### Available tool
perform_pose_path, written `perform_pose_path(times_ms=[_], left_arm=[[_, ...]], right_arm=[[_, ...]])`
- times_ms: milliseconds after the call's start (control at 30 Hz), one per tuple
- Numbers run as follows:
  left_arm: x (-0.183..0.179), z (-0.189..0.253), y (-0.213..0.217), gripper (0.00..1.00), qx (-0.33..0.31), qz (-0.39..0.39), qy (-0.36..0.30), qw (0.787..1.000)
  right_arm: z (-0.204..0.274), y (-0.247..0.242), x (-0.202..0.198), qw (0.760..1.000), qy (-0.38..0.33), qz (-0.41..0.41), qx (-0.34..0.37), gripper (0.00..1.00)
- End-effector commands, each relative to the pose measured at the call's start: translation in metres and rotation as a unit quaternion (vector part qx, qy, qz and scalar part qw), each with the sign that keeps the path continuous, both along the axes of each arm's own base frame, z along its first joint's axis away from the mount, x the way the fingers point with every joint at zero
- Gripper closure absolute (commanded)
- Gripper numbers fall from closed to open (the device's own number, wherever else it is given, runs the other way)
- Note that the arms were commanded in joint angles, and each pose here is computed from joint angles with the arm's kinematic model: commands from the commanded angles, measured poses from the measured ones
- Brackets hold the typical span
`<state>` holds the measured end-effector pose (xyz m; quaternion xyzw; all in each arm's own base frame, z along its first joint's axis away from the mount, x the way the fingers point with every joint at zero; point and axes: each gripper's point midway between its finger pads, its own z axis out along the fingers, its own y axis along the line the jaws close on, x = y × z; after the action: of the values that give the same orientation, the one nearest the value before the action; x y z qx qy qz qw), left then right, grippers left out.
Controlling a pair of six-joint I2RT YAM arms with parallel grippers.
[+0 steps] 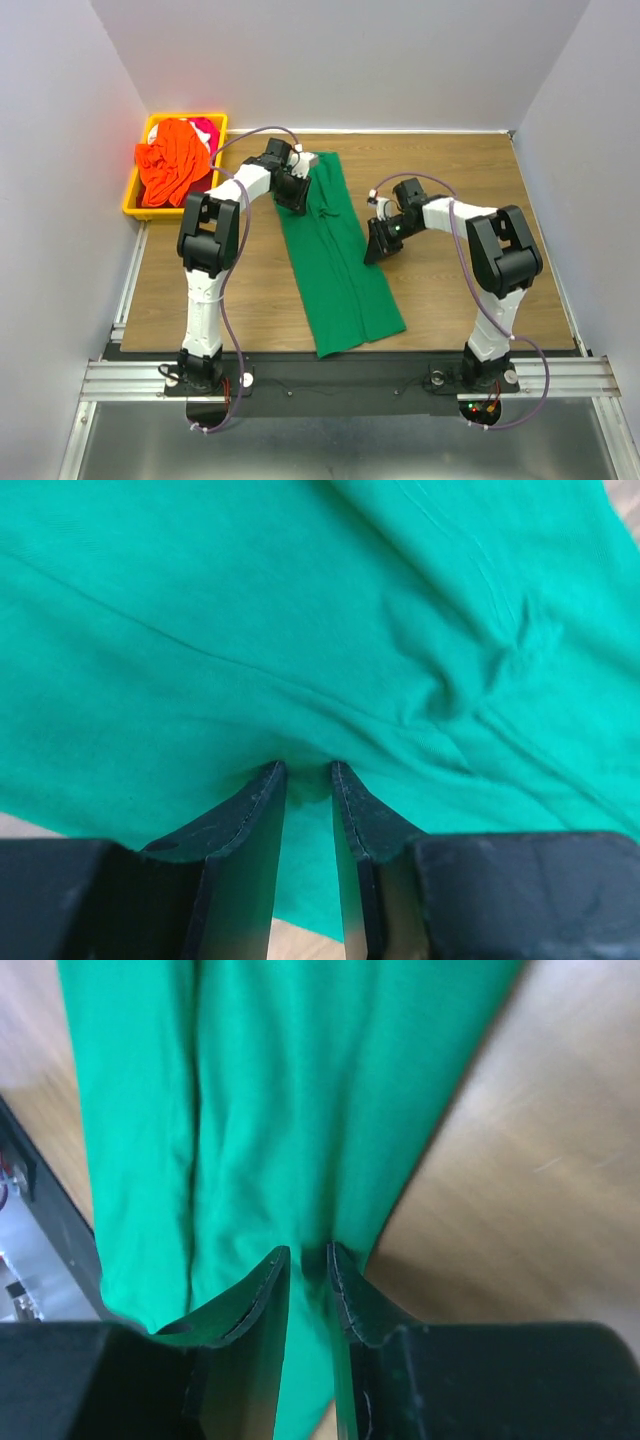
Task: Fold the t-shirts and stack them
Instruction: Fold the tshirt
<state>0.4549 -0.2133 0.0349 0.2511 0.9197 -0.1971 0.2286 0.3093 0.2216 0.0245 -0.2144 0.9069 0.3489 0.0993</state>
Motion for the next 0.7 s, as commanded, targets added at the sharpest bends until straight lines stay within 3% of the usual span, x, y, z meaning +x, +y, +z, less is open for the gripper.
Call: perform_pose_path(times_ms=[0, 100, 233, 333, 367, 467, 533, 667], left_arm=[[0.0, -0.013, -0.033, 0.64, 0.009, -0.048, 0.008, 0.999], [-0.006, -0.022, -0.062, 0.65, 0.003, -0.086, 0.018, 0.996], [-0.005, 0.001, -0.078, 0.65, -0.02, -0.102, 0.0, 0.995], [0.002, 0.047, -0.069, 0.64, -0.03, -0.092, -0.048, 0.994], [0.003, 0.043, -0.065, 0.63, -0.027, -0.087, -0.046, 0.995], [0.003, 0.089, -0.053, 0.6, -0.048, -0.08, -0.084, 0.992], [-0.001, 0.108, -0.051, 0.59, -0.058, -0.087, -0.097, 0.99], [-0.018, 0.102, -0.052, 0.58, -0.069, -0.097, -0.077, 0.99]], right_arm=[[-0.007, 0.013, -0.043, 0.999, 0.025, 0.02, 0.013, 0.73], [0.005, 0.023, -0.068, 0.998, 0.031, 0.048, 0.036, 0.73], [0.034, 0.02, -0.053, 0.999, 0.005, 0.029, 0.041, 0.72], [0.075, 0.006, -0.002, 0.997, -0.064, -0.014, 0.05, 0.68], [0.084, 0.0, 0.011, 0.995, -0.079, -0.025, 0.051, 0.67], [0.105, -0.02, 0.062, 0.987, -0.15, -0.056, 0.024, 0.65], [0.1, -0.023, 0.083, 0.985, -0.16, -0.069, 0.002, 0.65], [0.103, -0.026, 0.136, 0.975, -0.193, -0.106, -0.029, 0.67]])
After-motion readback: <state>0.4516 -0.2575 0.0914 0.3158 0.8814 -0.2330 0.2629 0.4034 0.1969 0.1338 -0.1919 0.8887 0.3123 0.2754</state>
